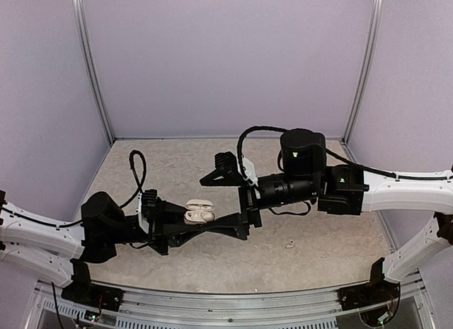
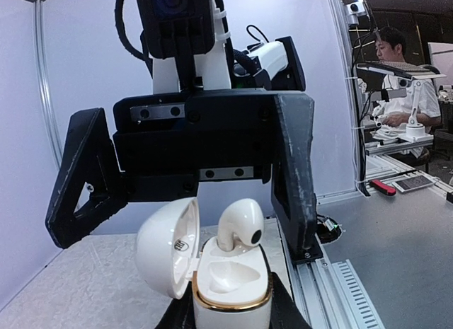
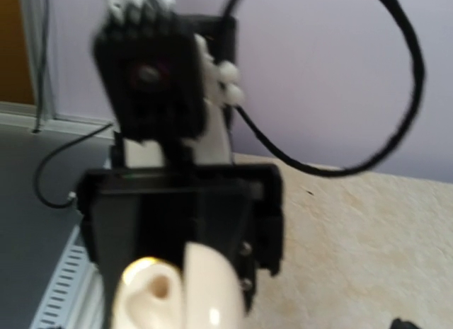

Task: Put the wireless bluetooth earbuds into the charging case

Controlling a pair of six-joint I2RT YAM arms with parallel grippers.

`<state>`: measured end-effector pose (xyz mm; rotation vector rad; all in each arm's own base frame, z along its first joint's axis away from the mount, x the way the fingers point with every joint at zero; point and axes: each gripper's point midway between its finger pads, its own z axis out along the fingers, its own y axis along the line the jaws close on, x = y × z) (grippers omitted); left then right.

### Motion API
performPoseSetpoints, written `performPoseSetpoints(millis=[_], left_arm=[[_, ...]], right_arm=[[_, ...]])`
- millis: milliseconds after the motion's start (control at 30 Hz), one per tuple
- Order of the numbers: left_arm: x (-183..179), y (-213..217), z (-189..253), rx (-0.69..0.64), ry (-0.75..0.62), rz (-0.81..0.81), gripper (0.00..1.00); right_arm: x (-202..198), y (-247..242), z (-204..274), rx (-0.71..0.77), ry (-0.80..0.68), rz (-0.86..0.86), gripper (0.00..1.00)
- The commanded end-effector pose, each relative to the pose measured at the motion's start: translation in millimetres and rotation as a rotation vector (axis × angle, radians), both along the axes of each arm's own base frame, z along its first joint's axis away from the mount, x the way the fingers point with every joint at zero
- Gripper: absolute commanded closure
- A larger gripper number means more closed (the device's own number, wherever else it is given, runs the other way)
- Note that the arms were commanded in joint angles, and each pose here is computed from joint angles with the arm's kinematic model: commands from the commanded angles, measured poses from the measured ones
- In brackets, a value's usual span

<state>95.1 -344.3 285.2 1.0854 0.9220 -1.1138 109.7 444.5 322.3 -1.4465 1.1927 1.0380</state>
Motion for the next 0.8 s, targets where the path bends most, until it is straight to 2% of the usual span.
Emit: performPoseSetpoints(millis=[0, 367, 600, 767], left_arm=[[-0.4, -0.2, 15.9, -0.044, -0.013, -0.006, 0.93], [13.2, -2.2, 15.2, -0.044, 0.003, 0.052, 0.93], [17.7, 0.5, 15.2, -0.047, 0.013, 0.078, 0.93], [20.4, 1.7, 16.5, -0.054, 0.019, 0.090, 0.93]], right_arm=[[-12.8, -5.7, 14.7, 0.051, -0.008, 0.072, 0.00], [-7.1, -8.1, 23.8, 0.055, 0.003, -0.005, 0.01], [17.8, -21.4, 33.9, 0.072, -0.002, -0.184, 0.04], [14.4, -26.2, 35.8, 0.068, 0.010, -0.180, 0.05]])
